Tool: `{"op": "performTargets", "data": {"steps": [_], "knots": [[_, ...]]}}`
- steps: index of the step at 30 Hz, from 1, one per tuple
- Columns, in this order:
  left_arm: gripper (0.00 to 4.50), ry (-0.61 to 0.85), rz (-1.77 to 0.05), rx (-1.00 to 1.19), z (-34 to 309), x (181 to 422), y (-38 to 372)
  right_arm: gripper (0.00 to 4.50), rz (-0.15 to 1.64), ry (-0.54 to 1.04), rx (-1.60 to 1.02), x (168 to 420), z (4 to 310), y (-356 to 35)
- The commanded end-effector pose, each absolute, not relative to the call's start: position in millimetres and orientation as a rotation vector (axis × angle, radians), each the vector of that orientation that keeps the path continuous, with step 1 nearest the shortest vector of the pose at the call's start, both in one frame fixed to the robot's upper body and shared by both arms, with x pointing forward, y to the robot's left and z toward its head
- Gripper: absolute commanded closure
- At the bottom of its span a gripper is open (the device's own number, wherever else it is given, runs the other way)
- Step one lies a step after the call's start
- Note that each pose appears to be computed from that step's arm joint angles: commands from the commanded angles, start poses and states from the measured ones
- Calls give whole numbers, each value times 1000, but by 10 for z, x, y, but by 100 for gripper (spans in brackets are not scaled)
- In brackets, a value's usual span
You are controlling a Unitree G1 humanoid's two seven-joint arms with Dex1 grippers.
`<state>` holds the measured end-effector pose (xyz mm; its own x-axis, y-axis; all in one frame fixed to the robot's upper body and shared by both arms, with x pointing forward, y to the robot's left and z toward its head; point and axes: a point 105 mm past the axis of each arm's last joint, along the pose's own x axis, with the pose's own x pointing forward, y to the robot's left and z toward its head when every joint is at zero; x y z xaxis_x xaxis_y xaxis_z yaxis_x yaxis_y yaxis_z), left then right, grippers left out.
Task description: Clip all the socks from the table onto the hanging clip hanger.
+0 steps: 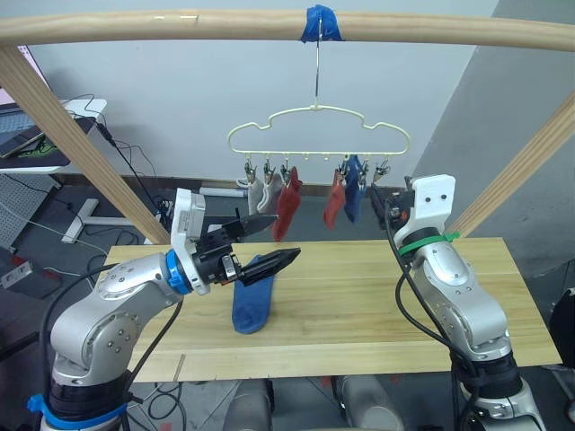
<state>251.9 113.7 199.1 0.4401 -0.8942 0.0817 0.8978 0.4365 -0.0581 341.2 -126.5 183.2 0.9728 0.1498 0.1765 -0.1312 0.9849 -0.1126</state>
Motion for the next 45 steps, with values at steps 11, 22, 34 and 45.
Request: {"op": "performTargets", "data": {"steps": [11, 22, 34, 45], "knots": [[0, -153, -1133, 0, 2094, 2382, 1117, 203, 88, -272, -79, 3488, 1989, -1291], [0, -161, -1135, 3, 2102, 2398, 1090, 203, 30, -257, -85, 3543, 1960, -1378], [0, -162, -1133, 11, 2089, 2415, 1081, 203, 26, -244, -69, 3618, 1934, -1345], [0, -165, -1132, 15, 2091, 2419, 1069, 203, 11, -250, -71, 3683, 1941, -1358]]}}
